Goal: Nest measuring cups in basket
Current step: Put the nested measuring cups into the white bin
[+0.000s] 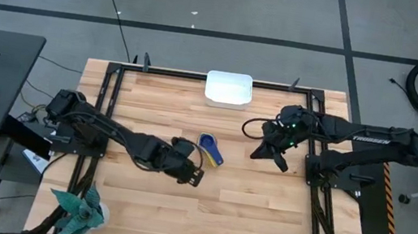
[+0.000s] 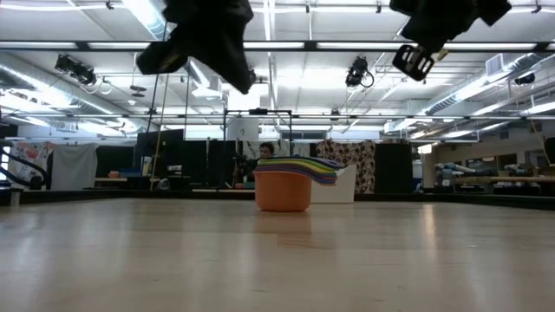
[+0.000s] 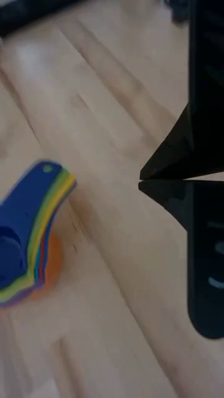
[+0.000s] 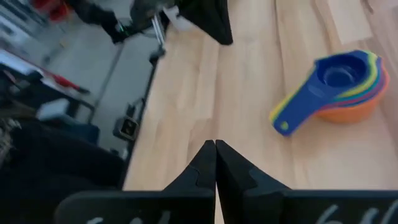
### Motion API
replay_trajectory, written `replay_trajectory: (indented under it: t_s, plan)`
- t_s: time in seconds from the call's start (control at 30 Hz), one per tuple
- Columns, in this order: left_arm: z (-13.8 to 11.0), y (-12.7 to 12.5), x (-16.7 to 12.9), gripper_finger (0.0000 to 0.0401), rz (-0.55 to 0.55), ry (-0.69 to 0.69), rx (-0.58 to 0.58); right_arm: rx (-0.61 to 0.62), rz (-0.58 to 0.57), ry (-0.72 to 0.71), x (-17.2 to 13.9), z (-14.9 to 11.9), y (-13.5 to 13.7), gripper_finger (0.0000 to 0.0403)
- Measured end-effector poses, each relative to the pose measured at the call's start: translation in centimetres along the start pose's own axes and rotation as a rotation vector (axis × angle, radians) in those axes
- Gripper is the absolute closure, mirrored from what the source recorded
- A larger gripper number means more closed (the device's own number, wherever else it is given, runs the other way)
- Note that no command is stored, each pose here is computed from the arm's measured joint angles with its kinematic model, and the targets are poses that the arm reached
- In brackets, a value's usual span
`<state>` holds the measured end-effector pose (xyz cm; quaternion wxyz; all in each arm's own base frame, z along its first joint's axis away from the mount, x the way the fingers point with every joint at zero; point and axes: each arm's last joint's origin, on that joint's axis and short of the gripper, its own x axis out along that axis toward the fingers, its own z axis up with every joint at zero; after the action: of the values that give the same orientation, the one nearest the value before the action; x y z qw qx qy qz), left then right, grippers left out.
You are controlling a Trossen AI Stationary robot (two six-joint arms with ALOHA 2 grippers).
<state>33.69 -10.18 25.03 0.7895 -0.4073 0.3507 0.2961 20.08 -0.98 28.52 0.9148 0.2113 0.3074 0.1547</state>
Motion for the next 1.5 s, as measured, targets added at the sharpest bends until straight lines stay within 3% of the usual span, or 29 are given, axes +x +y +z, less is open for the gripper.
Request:
replay_trajectory:
  t_s: [0.2,0.4,0.63,1.17,1.33,1.5]
  plan:
    - [-1.8,0.9,-0.7,0.0399,0.112,0.041,0.042,0.142,0.028,-0.074,1.7,-1.9,-2.0,0.0394]
    - [-3.0,0.9,-1.5,0.0399,0.114,0.06,0.053,0.21,0.041,-0.028,3.1,-3.6,-3.8,0.0369]
    - [-3.9,0.8,-1.9,0.0398,0.103,0.07,0.076,0.15,0.012,-0.064,4.6,-3.1,-4.9,0.0333]
    - [-4.1,0.7,-1.9,0.0397,0.1,0.084,0.075,0.235,-0.02,0.059,10.0,-5.0,-9.0,0.0225]
    - [-4.1,0.7,-1.9,0.0397,0.098,0.099,0.074,0.246,-0.003,0.056,10.5,-5.1,-9.5,0.0209]
    - [-4.1,0.7,-1.9,0.0397,0.098,0.097,0.075,0.251,-0.098,0.033,10.4,-5.1,-9.9,0.0206]
